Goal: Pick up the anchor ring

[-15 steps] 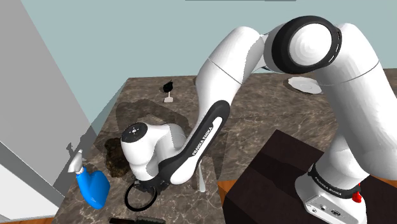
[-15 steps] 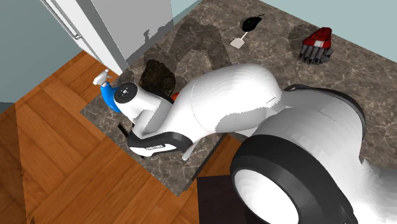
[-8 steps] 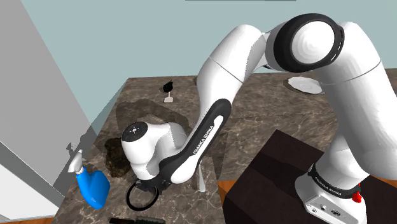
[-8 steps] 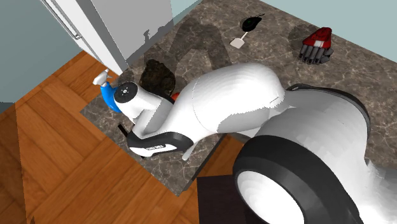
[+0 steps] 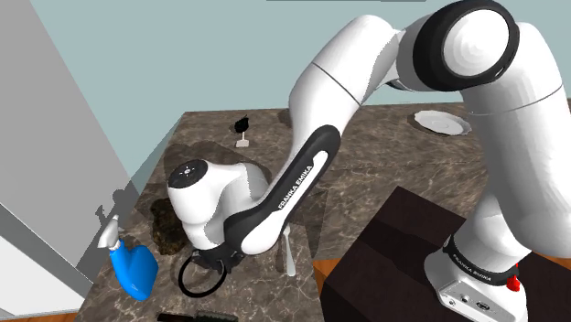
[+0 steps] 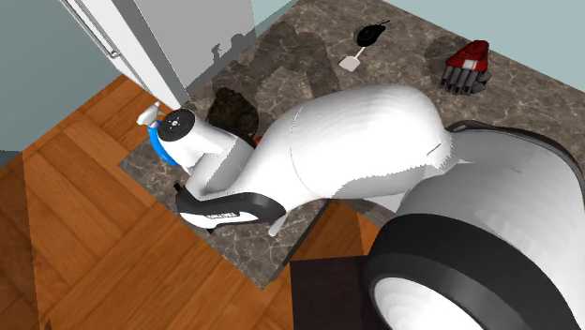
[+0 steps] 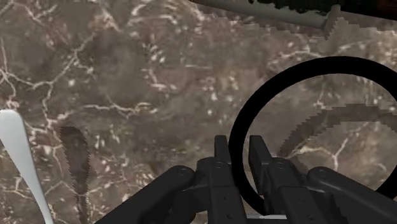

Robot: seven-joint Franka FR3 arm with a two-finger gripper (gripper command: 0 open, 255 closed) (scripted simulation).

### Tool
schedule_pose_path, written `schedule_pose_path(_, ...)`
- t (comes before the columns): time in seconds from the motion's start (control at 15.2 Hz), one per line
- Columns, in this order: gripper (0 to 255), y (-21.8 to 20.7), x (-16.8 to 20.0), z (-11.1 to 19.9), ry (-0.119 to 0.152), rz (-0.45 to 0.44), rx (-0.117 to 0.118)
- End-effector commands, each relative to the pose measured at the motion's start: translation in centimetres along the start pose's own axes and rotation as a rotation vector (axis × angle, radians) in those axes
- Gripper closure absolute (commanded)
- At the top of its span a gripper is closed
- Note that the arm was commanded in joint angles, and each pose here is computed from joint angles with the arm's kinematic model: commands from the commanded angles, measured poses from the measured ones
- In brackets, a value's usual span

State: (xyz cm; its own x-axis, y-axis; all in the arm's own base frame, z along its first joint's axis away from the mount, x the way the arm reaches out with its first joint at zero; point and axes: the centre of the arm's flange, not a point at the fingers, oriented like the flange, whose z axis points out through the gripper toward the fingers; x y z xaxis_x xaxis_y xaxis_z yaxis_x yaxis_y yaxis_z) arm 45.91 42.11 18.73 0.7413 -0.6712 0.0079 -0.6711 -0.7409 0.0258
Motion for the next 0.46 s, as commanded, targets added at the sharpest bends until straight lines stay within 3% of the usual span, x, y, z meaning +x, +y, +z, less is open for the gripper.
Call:
schedule_pose_path(0.0,255,0.1,0.1,-1.1,0.000,0.000,0.000)
schedule_pose_path(0.4,255,0.2,0.1,-3.3,0.000,0.000,0.000)
